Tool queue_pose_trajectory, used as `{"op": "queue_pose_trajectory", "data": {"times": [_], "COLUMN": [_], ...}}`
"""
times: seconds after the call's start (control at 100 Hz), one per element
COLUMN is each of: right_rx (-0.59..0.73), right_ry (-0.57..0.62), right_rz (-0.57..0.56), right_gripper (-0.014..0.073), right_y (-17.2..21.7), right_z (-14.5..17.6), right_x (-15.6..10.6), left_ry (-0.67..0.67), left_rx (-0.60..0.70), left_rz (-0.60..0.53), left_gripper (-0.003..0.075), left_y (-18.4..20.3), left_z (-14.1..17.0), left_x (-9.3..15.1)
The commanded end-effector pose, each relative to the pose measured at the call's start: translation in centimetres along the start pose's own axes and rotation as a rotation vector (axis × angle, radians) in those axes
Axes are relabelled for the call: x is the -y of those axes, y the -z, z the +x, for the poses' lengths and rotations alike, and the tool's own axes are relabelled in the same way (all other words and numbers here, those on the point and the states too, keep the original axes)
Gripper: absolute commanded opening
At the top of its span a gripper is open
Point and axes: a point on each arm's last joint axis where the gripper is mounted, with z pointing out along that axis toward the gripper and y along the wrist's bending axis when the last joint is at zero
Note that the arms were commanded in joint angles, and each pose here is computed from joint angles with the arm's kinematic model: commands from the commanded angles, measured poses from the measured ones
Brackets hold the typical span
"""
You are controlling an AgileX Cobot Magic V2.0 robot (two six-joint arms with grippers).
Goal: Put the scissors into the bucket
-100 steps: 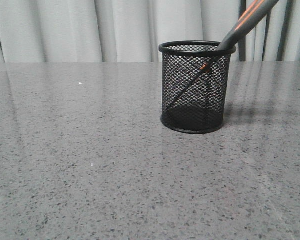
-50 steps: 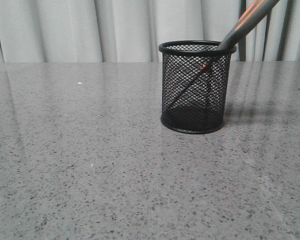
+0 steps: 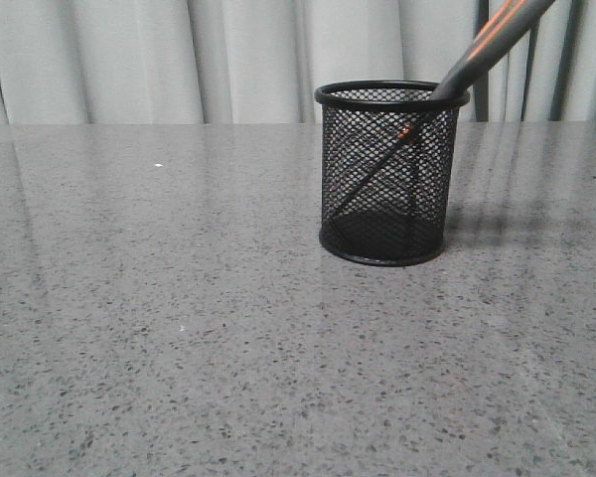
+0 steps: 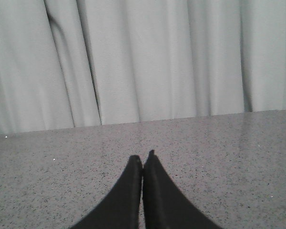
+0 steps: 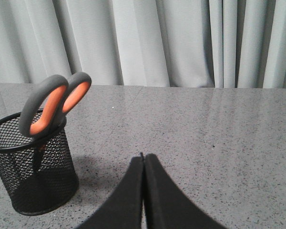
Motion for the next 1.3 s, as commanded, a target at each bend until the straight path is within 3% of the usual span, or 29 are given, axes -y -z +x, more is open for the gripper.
{"op": "queue_pose_trajectory", "data": {"times": [0.0,0.15,0.32,0.52,1.29], "right_rx": [0.096,0.096,0.096,0.096,0.094], "right_ry": [-0.002,-0.002,-0.002,-0.002,-0.002], "right_rz": [0.033,0.033,0.033,0.033,0.033], "right_gripper": [-0.0055,-0.0055,-0.0055,-0.0055,-0.0055], "right_y": [0.1,0.1,0.1,0.1,0.0], "right_z": [-1.5,-1.5,-1.5,-1.5,-1.5], "right_x": [0.3,0.3,0.3,0.3,0.3], "left_ry": [0.017,-0.072,0.068,0.086,0.115], "left_rx": [0.088,0.075,0.001,-0.005,-0.015], "left_rz": [-0.034,-0.053,-0.063,-0.063,-0.063], "left_gripper": [-0.0021,-0.0021,-0.0021,-0.0021,-0.0021], "left_y": [0.1,0.0,-0.5,-0.3,-0.3], "left_z": [-1.5,-1.1,2.1,5.1,5.1], "left_x": [-0.4,-0.5,-0.5,-0.3,-0.3]}}
